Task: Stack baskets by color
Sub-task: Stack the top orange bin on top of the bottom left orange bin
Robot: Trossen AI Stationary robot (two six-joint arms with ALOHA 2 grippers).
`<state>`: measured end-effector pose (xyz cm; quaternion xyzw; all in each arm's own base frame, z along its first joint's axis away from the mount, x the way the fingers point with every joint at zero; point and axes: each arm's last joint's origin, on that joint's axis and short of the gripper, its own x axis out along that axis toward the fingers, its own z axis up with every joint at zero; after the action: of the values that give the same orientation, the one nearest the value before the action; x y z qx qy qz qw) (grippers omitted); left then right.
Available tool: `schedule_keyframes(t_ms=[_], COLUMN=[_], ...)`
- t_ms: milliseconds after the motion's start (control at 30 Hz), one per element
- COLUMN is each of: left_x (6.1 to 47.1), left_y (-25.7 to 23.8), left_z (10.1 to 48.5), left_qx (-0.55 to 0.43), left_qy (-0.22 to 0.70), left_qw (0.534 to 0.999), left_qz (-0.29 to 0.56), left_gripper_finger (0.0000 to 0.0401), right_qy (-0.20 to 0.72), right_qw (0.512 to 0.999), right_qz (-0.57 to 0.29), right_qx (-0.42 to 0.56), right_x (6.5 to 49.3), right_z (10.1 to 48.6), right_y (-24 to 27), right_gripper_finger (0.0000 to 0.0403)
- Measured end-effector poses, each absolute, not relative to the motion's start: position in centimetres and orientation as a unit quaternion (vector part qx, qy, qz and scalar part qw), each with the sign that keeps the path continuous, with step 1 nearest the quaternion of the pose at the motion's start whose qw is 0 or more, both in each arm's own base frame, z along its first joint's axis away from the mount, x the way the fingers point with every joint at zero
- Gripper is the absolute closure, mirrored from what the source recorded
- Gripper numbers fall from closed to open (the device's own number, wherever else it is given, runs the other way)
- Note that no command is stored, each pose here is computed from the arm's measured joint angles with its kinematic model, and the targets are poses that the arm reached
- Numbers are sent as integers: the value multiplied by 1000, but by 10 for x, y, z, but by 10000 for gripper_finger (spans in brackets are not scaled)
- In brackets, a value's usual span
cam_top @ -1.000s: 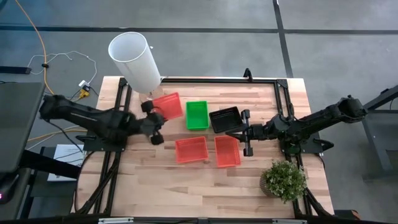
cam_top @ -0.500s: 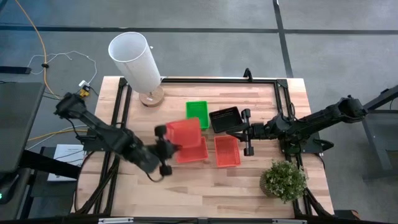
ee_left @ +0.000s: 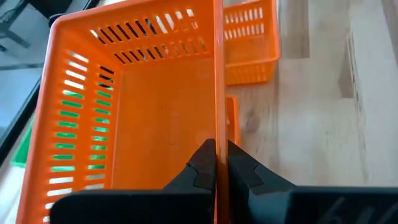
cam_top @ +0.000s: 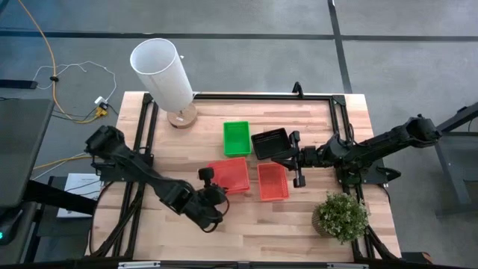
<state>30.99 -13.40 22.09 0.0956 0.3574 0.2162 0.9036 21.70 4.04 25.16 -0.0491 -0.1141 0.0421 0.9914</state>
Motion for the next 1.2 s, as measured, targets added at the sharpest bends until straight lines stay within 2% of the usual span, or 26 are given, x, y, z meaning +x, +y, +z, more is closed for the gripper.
schedule_keyframes(t_ms=[267, 1200], left_x=[321, 318], left_y=[-133, -125], left_z=[197, 177], left_qx=[92, 66], left_qy=[377, 455], left_qw=[893, 863], left_qz=[227, 207], left_gripper_finger=[401, 401], right_qy=[-110, -99], right_qw=[992, 993], right_qz=[42, 44], right_qx=[-49, -39], right_x=[217, 218], right_z=[251, 249], right_y=[40, 41], right_gripper_finger=[403, 403])
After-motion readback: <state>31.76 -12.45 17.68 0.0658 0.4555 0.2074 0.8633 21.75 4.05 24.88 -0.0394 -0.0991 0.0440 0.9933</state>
